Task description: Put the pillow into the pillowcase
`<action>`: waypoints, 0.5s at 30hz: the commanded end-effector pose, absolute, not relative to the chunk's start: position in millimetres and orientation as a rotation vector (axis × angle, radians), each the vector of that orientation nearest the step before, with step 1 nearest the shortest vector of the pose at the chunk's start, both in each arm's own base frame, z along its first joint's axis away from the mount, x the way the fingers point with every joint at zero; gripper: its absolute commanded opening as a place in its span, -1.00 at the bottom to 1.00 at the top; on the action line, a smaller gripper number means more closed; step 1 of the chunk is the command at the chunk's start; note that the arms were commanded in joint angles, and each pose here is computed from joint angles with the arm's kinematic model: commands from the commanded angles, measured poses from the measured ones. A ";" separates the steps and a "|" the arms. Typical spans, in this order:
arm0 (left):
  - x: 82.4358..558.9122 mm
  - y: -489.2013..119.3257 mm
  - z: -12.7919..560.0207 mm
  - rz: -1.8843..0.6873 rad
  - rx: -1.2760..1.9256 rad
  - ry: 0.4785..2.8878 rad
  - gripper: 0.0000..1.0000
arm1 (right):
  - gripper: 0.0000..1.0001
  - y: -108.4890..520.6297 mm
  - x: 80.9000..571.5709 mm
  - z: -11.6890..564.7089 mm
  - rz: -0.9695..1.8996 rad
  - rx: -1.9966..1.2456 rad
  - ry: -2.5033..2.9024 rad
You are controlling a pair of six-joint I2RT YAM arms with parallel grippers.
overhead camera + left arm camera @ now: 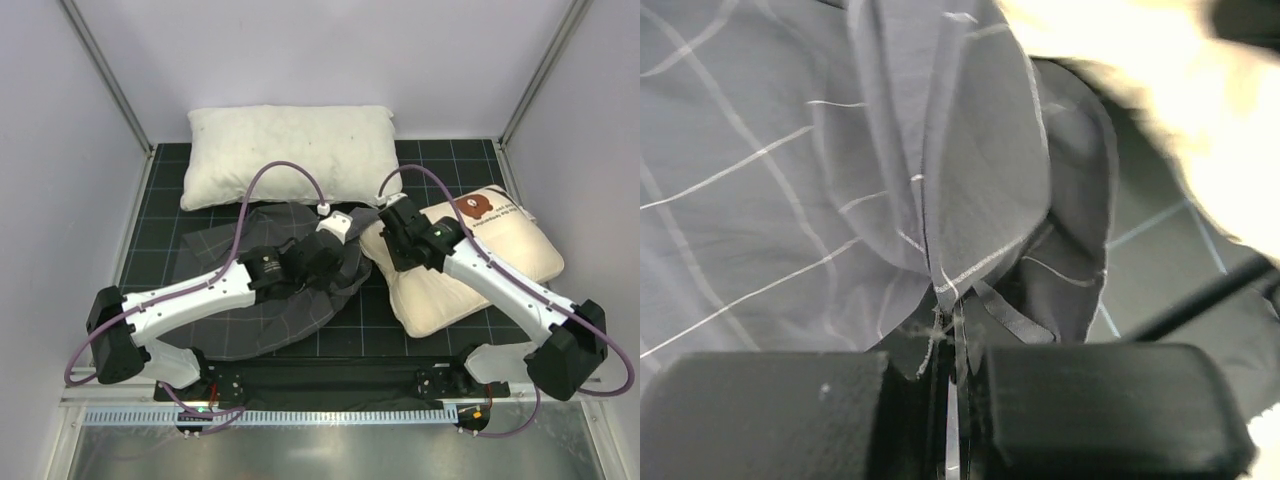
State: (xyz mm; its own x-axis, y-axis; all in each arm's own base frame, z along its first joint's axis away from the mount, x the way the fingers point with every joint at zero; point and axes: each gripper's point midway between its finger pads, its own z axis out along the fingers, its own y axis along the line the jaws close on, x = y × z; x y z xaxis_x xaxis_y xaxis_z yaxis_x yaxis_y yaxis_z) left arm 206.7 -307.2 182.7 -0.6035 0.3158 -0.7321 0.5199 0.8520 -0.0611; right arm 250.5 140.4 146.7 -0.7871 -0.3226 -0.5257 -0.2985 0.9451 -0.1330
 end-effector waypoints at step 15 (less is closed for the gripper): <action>216.7 -301.8 217.4 -0.361 0.600 2.188 -0.87 | -0.92 136.5 205.5 154.5 0.029 -0.620 2.586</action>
